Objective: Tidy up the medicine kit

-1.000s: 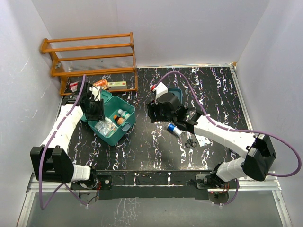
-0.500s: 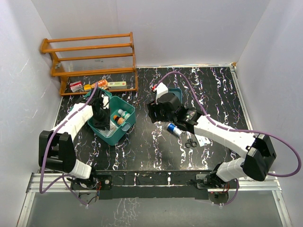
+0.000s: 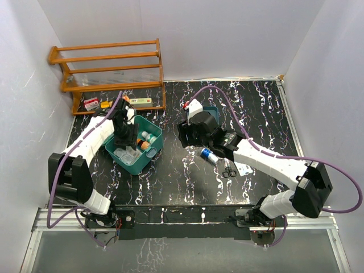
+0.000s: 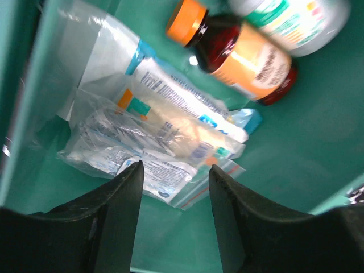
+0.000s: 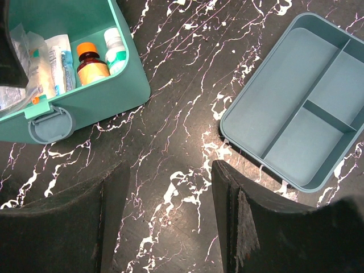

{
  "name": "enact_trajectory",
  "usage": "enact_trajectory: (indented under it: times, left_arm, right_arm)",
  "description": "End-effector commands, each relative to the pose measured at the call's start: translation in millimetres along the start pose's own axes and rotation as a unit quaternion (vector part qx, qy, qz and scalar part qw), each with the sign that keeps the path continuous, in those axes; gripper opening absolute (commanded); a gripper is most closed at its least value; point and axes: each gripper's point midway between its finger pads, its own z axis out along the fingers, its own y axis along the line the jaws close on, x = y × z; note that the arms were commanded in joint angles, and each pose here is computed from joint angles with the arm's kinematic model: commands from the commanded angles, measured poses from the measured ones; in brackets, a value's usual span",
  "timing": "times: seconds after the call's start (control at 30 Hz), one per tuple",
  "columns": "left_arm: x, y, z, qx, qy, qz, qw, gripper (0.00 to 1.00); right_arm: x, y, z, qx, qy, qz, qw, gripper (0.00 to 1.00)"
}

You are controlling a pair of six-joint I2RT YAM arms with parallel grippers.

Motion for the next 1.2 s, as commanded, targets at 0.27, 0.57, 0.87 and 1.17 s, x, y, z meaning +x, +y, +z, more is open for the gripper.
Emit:
enact_trajectory:
  times: [0.27, 0.57, 0.87, 1.17]
  left_arm:
    - [-55.1, -27.3, -85.1, 0.065, -0.17, 0.018, 0.983, 0.53]
    - [-109.7, -40.5, -173.3, 0.109, -0.402, -0.017, 0.909, 0.61]
    - [-103.0, -50.0, -206.8, 0.153, -0.458, -0.036, 0.875, 0.78]
    - [-69.3, -51.9, -194.3, 0.156, -0.417, -0.005, 0.895, 0.99]
  right_arm:
    - [-24.4, -19.1, -15.1, 0.04, -0.058, 0.037, 0.997, 0.57]
    - [11.5, -68.3, -19.5, 0.139, -0.008, 0.122, 0.983, 0.58]
    - [75.6, -128.6, -44.3, 0.24, 0.061, 0.196, 0.949, 0.69]
    - [115.6, -123.5, -35.2, 0.172, 0.148, 0.129, 0.965, 0.59]
